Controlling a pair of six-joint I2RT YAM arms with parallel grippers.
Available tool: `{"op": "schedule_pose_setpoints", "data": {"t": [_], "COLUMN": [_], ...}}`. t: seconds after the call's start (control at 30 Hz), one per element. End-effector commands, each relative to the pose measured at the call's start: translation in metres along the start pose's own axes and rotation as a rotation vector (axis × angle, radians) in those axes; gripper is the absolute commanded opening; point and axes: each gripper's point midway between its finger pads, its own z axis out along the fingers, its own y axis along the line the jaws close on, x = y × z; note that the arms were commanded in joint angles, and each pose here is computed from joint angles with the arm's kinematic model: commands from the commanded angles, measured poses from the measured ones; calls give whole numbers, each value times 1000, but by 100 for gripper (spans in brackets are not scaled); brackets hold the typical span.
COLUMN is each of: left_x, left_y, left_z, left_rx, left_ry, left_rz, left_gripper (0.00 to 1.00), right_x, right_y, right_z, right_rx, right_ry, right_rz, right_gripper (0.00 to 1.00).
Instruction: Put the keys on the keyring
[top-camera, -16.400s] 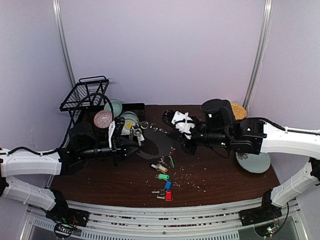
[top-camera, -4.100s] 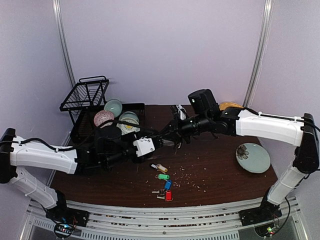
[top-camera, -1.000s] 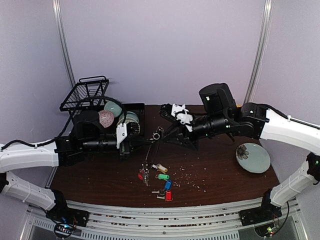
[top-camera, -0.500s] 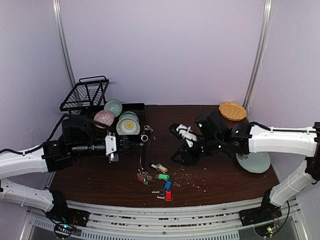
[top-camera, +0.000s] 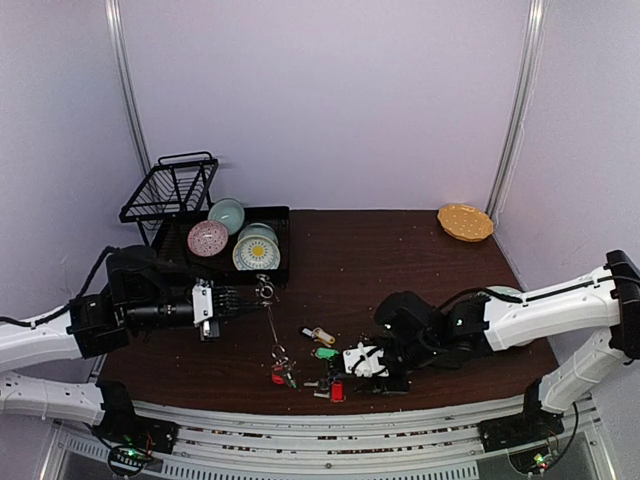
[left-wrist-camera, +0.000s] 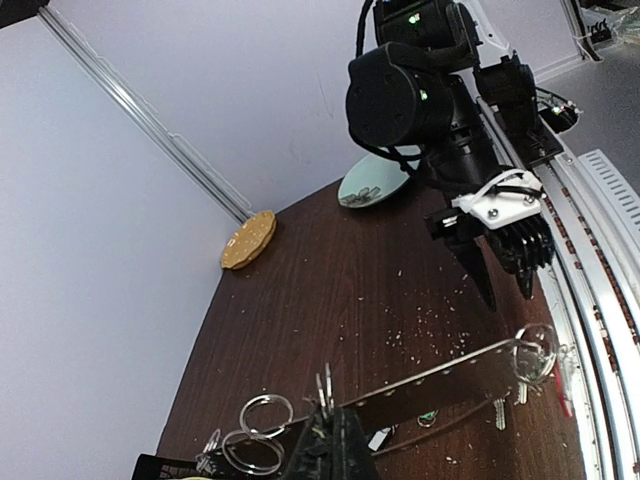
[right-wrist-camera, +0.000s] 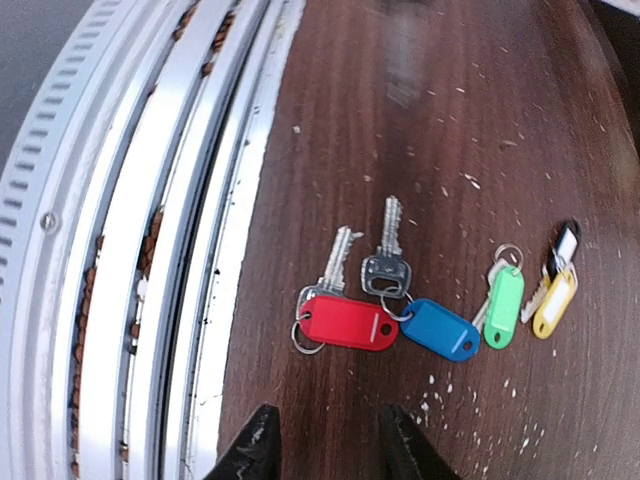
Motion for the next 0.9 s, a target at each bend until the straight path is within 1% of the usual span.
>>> {"op": "schedule_pose_setpoints", "data": {"t": [0.0, 0.17, 0.37, 0.5, 0.6, 0.7, 0.87], "left_x": [-14, -14, -15, -14, -14, -13, -13], "left_y": [10, 9, 9, 10, 10, 10, 12], "left_z": [-8, -8, -9, -8, -8, -8, -9], "left_rx": [-68, -68, -76, -76, -80, -81, -89], "left_ry": [-73, -80, -92, -87, -87, -86, -86], "left_rz": [38, 40, 34, 33, 35, 35, 37], "left_gripper": [0, 0, 0, 0, 0, 0, 0], "right_x": [10, 9, 15, 22, 20, 22, 29], "right_y": [18, 14, 13, 11, 9, 10, 12], "right_z": [17, 35, 51, 55, 57, 59, 60], "right_rx": [-90, -91, -97, -99, -89, -102, -111], "right_ry": [39, 60, 104, 146, 146, 164, 187], "right_rz": [-281, -326, -354, -367, -358, -361, -380], "right_gripper": [35, 34, 27, 23, 21, 17, 18]}}
